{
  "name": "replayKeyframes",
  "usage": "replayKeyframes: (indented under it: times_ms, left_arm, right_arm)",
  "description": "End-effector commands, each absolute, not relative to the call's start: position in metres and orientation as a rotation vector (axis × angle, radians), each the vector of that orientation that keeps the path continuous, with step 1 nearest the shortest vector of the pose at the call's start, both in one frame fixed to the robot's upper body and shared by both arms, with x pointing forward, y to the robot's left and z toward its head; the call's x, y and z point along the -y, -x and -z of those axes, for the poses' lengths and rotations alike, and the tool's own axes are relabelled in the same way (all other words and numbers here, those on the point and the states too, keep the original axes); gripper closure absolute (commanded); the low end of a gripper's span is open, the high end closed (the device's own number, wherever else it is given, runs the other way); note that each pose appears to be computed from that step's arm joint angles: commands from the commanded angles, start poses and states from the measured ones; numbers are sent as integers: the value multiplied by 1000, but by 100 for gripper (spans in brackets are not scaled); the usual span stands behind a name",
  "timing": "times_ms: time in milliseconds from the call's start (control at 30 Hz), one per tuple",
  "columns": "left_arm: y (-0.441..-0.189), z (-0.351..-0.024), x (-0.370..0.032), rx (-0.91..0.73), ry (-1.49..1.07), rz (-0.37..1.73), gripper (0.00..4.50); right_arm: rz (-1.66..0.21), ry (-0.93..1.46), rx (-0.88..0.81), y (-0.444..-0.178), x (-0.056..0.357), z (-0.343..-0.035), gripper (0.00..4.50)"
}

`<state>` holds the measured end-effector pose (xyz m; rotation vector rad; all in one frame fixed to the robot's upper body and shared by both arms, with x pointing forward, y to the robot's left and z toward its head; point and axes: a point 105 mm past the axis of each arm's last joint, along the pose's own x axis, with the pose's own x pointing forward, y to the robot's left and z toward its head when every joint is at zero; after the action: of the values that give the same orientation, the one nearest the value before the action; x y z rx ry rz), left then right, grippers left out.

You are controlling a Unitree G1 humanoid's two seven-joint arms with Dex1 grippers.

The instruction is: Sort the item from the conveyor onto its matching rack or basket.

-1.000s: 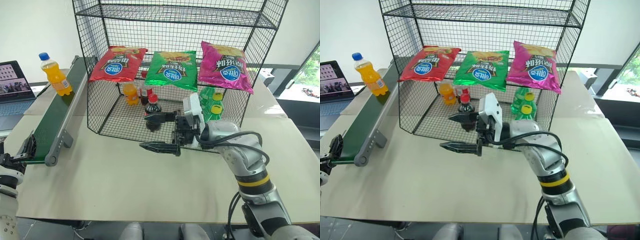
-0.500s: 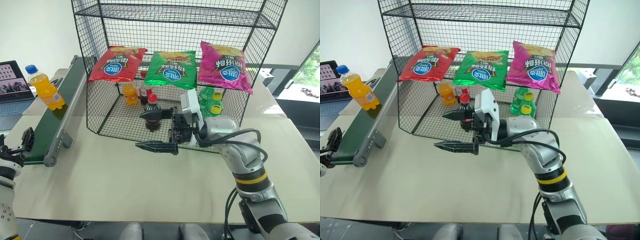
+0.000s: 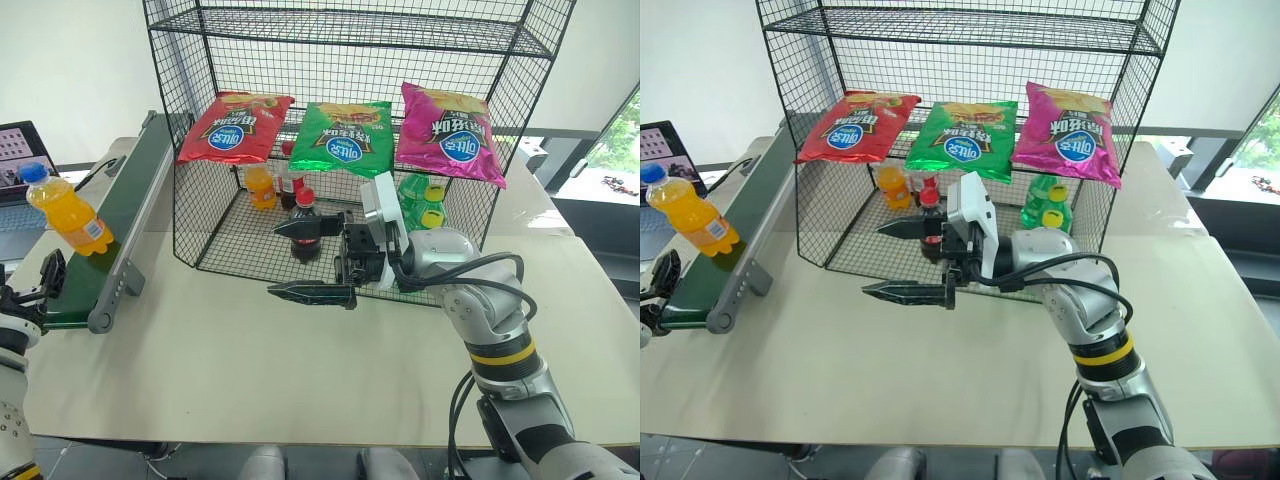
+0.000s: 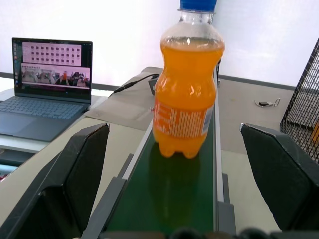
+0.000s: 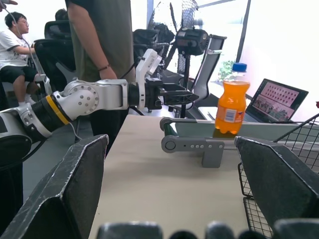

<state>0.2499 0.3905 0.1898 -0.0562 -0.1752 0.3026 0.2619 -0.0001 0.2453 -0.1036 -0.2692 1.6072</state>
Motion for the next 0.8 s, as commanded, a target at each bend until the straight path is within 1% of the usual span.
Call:
replayKeyframes:
  times_ms: [33, 333, 433, 500, 533, 567, 733, 800]
  left_arm:
    - [-249, -209, -396, 239, 25, -303, 4]
    - [-251, -213, -410, 252, 14, -326, 4]
    - [-251, -210, -413, 251, 18, -326, 80]
    - [-253, -208, -411, 245, 26, -305, 151]
    - [-254, -207, -410, 244, 25, -300, 194]
    - [-255, -208, -409, 246, 27, -294, 218]
    - [-255, -209, -405, 251, 25, -276, 219]
    - [-255, -217, -386, 236, 2, -198, 219]
  right_arm:
    - [-1649, 129, 350, -251, -1, -264, 0]
    - [-1651, 123, 346, -250, 2, -263, 0]
    - [-1644, 123, 345, -251, 3, -263, 0]
    - [-1636, 121, 345, -252, 3, -263, 0]
    - [-1634, 121, 345, -252, 3, -263, 0]
    - [-1631, 121, 343, -252, 3, -262, 0]
    - [-1627, 121, 338, -252, 3, -260, 0]
    - [-1590, 122, 326, -254, 7, -256, 0]
